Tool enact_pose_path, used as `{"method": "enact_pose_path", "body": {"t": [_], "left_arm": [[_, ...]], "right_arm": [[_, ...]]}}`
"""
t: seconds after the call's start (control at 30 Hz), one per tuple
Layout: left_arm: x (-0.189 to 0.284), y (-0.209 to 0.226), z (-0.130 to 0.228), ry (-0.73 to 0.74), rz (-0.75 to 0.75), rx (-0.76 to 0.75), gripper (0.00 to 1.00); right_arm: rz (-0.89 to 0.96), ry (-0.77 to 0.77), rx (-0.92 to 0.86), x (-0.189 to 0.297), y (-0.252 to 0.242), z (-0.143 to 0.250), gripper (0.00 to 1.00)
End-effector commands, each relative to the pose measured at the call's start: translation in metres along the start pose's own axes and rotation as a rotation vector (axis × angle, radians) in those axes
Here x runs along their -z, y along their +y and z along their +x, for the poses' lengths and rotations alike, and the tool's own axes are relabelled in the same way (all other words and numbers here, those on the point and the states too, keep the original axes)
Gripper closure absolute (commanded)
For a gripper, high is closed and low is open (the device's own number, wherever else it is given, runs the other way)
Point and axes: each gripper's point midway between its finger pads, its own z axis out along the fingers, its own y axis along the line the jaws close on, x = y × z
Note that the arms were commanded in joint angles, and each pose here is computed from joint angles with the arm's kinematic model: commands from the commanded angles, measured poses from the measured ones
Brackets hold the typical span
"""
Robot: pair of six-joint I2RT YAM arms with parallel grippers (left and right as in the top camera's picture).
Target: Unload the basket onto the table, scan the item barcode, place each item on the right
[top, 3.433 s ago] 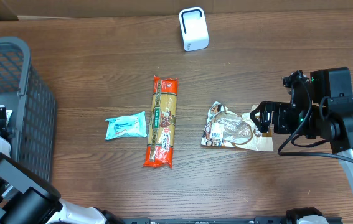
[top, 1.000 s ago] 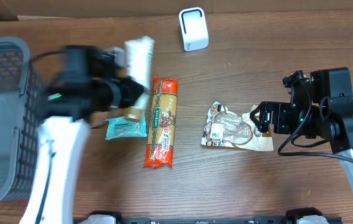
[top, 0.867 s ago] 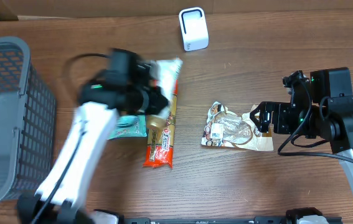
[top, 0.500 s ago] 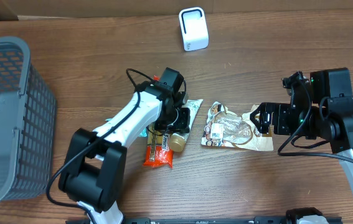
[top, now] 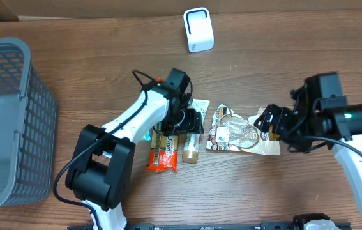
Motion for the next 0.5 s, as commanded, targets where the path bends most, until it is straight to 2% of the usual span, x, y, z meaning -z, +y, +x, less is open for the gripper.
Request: {"method": "enact_pose_path", "body": {"t": [0.0, 0.17, 0.3, 0.4, 0.43, 0.47], "left_arm": [[0.049, -0.013, -0.041, -0.133, 0.007, -0.057, 0.27], [0.127, -0.042, -0.069, -0.266, 0.003, -0.166, 0.27], [0.176, -0.061, -0.080, -0.358, 0.010, -0.214, 0.25], [0.206, -0.074, -0.085, -0.426, 0.031, -0.239, 0.24], [0.211, -0.077, -0.087, -0.443, 0.036, -0.244, 0.20], [0.213, -0.078, -0.089, -0.452, 0.039, -0.246, 0.11]], "right_arm": [[-0.005, 0.087, -0.224, -0.029, -0.012, 0.020, 0.13], [-0.028, 0.124, -0.311, -0.067, -0.028, 0.033, 0.20], [-0.035, 0.129, -0.422, -0.091, -0.036, 0.042, 0.21], [-0.049, 0.121, -0.455, -0.108, -0.037, 0.048, 0.27], [-0.053, 0.112, -0.454, -0.113, -0.037, 0.048, 0.30], [-0.055, 0.101, -0.452, -0.117, -0.037, 0.048, 0.34]]}}
